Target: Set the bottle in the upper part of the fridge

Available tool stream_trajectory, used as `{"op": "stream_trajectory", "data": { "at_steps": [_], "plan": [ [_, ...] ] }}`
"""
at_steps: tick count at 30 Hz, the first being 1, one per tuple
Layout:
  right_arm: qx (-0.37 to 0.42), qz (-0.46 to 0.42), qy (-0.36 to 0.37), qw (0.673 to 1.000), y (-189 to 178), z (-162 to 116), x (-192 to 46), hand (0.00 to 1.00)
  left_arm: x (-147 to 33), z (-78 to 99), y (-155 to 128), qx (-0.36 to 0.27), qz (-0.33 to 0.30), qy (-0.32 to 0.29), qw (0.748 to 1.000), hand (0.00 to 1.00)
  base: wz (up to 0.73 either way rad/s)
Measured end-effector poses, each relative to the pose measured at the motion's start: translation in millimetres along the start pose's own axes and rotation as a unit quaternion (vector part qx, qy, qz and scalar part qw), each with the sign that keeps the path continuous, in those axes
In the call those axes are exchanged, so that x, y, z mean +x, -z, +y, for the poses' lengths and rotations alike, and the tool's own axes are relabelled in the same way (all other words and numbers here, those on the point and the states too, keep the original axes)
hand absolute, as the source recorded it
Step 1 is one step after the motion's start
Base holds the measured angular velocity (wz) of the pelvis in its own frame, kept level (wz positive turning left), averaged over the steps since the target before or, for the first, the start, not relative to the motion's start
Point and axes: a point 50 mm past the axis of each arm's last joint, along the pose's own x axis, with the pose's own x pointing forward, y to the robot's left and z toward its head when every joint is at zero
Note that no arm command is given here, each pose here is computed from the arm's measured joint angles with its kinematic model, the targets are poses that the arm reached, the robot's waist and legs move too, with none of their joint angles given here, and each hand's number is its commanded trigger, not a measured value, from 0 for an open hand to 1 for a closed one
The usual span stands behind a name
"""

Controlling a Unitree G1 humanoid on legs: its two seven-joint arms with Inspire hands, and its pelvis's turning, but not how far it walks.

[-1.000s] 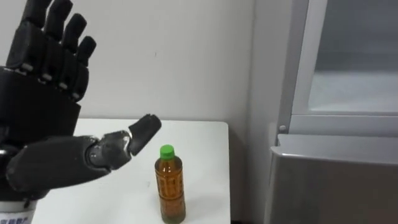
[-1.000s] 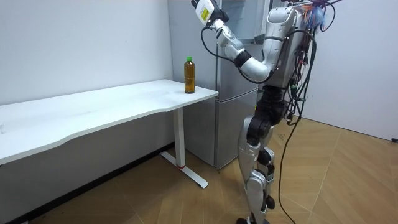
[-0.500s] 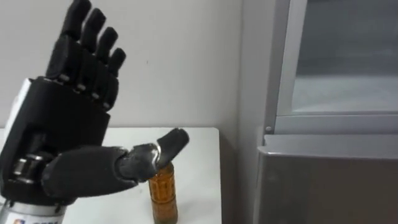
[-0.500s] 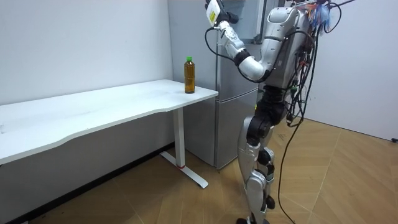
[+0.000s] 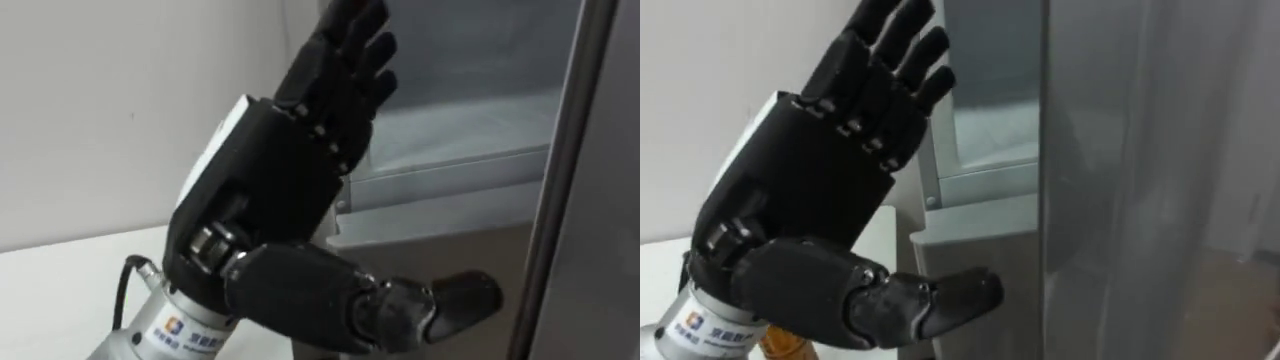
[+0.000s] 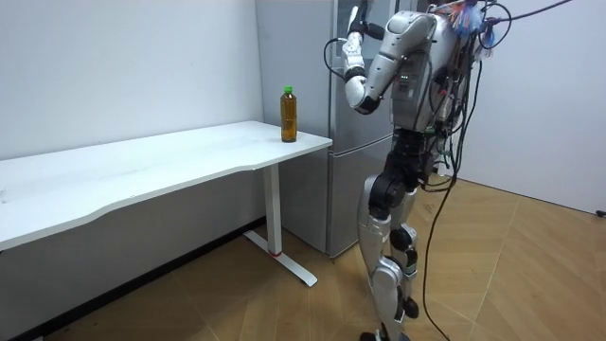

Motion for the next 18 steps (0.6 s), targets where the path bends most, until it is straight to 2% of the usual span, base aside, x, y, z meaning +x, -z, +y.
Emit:
{"op": "stream_trajectory", "data": {
  "at_steps": [5, 13, 18],
  "plan": [
    [0.013, -0.003, 0.003, 1.0, -0.9, 0.5, 0.4, 0.0, 6.4, -8.7, 8.9, -0.044, 0.005, 0.035, 0.998, 0.0, -0.21],
    [0.04, -0.002, 0.022, 0.999, 2.6, -3.6, -0.9, 0.0, 8.0, -10.5, 20.8, -0.064, 0.025, 0.037, 0.997, 0.0, -0.12],
    [0.055, -0.001, 0.033, 0.998, 4.4, -7.1, -1.8, 0.0, 11.1, -18.2, 26.2, -0.086, 0.023, 0.047, 0.995, 0.0, -0.05]
  ]
}}
